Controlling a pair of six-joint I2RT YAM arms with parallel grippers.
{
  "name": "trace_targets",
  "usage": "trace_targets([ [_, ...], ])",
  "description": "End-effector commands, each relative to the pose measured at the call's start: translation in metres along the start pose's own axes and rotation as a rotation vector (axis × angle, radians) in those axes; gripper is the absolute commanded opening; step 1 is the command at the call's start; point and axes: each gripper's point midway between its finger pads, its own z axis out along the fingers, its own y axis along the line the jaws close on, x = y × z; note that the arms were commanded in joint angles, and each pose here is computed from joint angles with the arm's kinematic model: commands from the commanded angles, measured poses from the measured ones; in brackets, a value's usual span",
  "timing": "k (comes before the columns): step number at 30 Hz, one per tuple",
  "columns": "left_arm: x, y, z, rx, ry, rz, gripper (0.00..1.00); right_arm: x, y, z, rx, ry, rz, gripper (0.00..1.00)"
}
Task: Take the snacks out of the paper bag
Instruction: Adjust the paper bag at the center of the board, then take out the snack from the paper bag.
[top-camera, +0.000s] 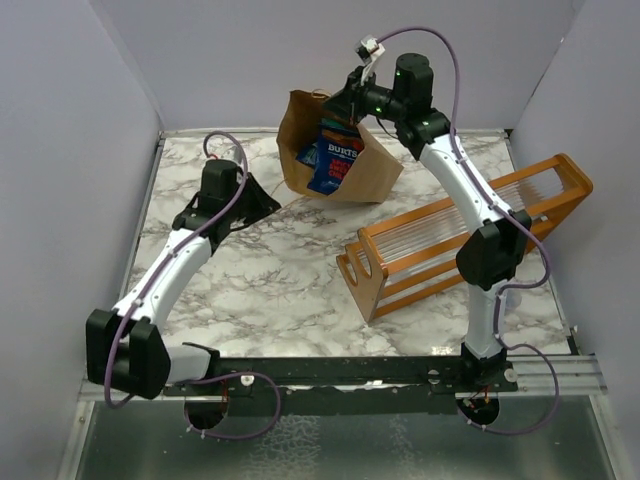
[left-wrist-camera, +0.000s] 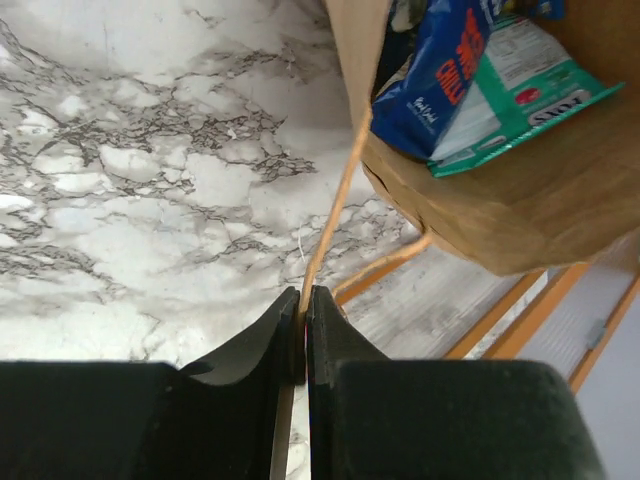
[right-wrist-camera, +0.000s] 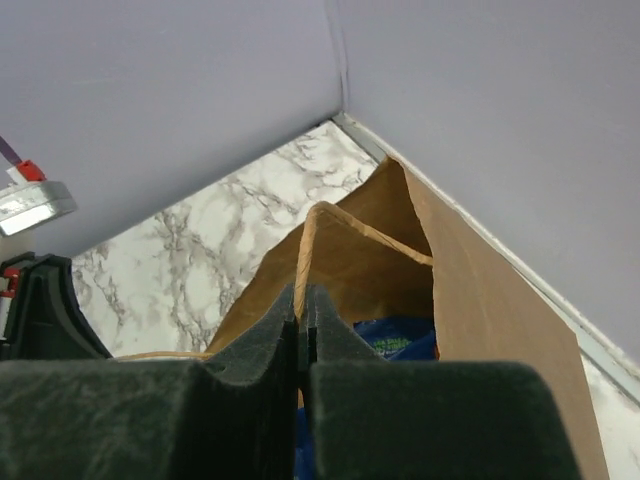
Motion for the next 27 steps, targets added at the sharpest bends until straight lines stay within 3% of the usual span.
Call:
trace_targets([
  [1,-0.024,-0.014,-0.042,0.013,-0.130,0.090,0.16,-0.061,0.030,-0.022,-0.050,-0.125,-0.067,0.01],
  [7,-0.036,-0.034,-0.078,0.027,-0.144,0.162,0.54,-0.059,0.046,-0.026,-0.073,-0.105,-0.024,0.01],
  [13,-0.047,-0.089,-0.107,0.204,-0.161,0.221,0.80,-0.049,0.057,-0.039,-0.079,-0.075,0.005,0.01],
  [20,-0.045,-0.112,-0.064,0.212,-0.122,0.250,0.78,-0.031,0.057,-0.041,-0.072,-0.035,0.043,0.01],
  [24,-0.050,-0.104,-0.035,0.154,-0.155,0.290,0.59,-0.032,0.056,-0.040,-0.069,-0.040,0.064,0.02],
  [27,-0.059,-0.101,-0.017,0.120,-0.213,0.356,0.51,-0.041,0.054,-0.037,-0.065,-0.043,0.058,0.01],
])
